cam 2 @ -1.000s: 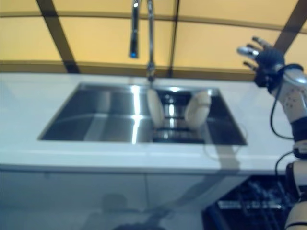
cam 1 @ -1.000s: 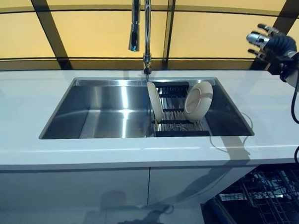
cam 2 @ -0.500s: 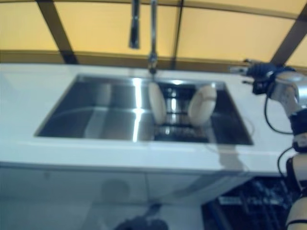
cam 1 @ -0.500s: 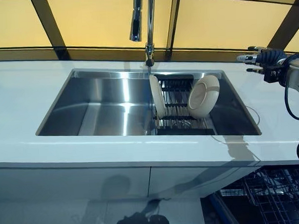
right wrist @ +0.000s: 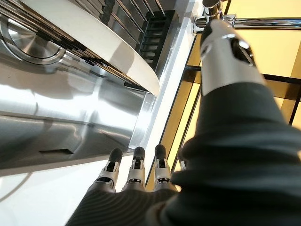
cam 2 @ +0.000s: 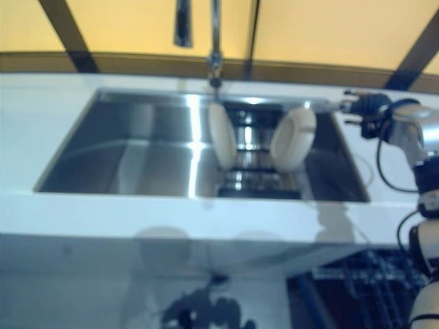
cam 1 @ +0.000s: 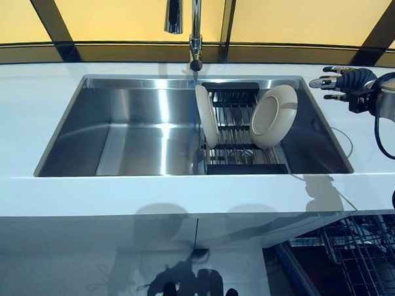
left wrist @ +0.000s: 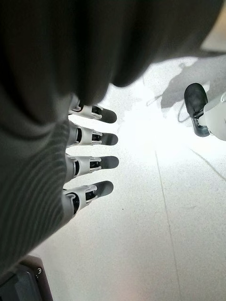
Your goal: Take plates into dishwasher
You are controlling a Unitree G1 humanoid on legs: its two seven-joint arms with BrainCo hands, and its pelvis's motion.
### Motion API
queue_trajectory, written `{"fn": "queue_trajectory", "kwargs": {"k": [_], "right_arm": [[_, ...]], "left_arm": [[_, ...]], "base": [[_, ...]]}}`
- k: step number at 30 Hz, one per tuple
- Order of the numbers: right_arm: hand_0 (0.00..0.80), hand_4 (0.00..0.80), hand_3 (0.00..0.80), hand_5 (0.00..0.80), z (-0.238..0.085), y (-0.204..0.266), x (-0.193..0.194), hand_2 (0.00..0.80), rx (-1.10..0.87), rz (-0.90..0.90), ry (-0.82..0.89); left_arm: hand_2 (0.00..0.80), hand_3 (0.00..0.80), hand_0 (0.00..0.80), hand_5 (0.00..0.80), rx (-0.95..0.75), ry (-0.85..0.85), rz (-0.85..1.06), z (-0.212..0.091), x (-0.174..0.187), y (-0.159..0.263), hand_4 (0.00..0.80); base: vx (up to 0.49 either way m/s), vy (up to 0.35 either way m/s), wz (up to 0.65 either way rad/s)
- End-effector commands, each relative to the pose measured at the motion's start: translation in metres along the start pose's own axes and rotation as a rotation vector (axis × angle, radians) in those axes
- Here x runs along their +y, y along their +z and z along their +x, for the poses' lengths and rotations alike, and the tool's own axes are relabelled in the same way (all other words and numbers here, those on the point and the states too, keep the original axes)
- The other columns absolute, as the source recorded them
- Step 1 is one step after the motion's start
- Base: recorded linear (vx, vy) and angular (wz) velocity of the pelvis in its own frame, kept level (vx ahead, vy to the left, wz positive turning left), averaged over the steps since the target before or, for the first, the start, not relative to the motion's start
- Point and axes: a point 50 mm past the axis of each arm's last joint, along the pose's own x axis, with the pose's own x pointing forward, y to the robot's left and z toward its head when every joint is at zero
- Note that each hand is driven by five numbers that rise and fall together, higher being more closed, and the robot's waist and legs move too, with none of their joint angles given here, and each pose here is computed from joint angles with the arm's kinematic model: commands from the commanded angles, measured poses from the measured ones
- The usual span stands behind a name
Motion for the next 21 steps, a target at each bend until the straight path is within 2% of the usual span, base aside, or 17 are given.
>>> {"fn": "queue_trajectory", "kwargs": {"k": [1, 21], "right_arm": [[0.0, 0.0, 0.0, 0.0, -0.012, 0.032, -0.013, 0.0, -0.073, -0.076, -0.055], [0.0, 0.0, 0.0, 0.0, -0.003, 0.024, 0.003, 0.0, -0.051, -0.054, -0.015]], "left_arm": [[0.0, 0.0, 0.0, 0.0, 0.027, 0.049, 0.051, 0.0, 0.015, -0.004, 0.0], [0.0, 0.0, 0.0, 0.0, -0.02, 0.027, 0.044, -0.001, 0.012, 0.007, 0.0]], "base": [[0.0, 0.0, 0.0], [0.0, 0.0, 0.0]]}}
